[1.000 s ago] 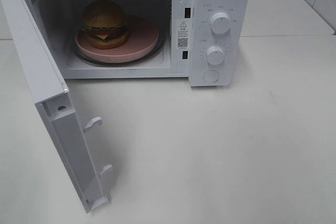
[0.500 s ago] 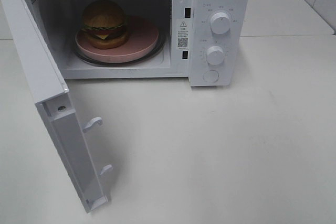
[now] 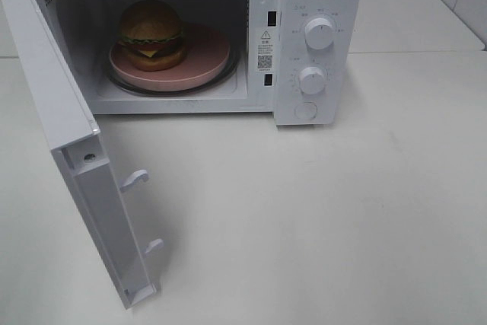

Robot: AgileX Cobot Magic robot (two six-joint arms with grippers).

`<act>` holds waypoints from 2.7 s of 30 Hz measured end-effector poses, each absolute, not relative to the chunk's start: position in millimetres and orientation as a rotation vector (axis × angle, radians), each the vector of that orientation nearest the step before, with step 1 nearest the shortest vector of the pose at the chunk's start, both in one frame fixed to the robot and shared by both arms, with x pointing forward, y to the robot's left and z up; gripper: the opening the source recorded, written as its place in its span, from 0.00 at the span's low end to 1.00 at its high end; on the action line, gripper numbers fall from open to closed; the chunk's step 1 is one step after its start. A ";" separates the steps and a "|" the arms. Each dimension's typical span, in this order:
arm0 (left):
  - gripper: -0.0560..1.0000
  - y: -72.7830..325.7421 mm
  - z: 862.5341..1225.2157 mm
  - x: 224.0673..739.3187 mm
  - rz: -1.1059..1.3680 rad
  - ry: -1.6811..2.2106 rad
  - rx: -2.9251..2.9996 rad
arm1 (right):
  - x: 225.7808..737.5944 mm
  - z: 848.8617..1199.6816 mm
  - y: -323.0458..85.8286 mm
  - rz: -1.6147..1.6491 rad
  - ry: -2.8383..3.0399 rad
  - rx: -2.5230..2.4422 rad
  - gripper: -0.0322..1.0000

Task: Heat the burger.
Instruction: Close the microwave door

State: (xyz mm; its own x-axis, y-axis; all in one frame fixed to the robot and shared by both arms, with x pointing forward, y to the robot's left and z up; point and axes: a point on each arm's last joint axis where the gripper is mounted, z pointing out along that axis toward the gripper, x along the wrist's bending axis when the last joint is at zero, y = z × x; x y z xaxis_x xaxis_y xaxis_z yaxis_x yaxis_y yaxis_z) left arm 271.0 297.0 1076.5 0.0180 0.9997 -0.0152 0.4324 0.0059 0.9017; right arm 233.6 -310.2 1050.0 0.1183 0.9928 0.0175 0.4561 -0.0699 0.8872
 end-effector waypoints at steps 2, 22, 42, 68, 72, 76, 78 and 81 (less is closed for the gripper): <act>0.79 297.6 1078.4 280.3 0.941 1.521 1.527 | 233.6 1050.0 -310.2 0.893 1.438 1.637 0.77; 0.05 303.0 1065.1 343.2 1.003 1.493 1.431 | 233.6 1050.0 -310.2 0.893 1.438 1.637 0.77; 0.05 310.0 1011.3 370.7 1.130 1.422 1.232 | 233.6 1050.0 -310.2 0.893 1.438 1.637 0.77; 0.05 264.2 971.0 424.5 0.765 1.059 1.520 | 233.6 1050.0 -310.2 0.893 1.438 1.637 0.77; 0.05 253.8 965.4 426.9 0.728 1.020 1.568 | 233.6 1050.0 -310.2 0.893 1.438 1.637 0.77; 0.05 242.8 957.9 430.2 0.710 1.031 1.579 | 233.6 1050.0 -310.2 0.893 1.438 1.637 0.77; 0.05 241.0 956.1 430.7 0.709 1.033 1.584 | 233.6 1050.0 -310.2 0.893 1.438 1.637 0.77; 0.05 234.5 952.0 431.8 0.702 1.039 1.585 | 233.6 1050.0 -310.2 0.893 1.438 1.637 0.77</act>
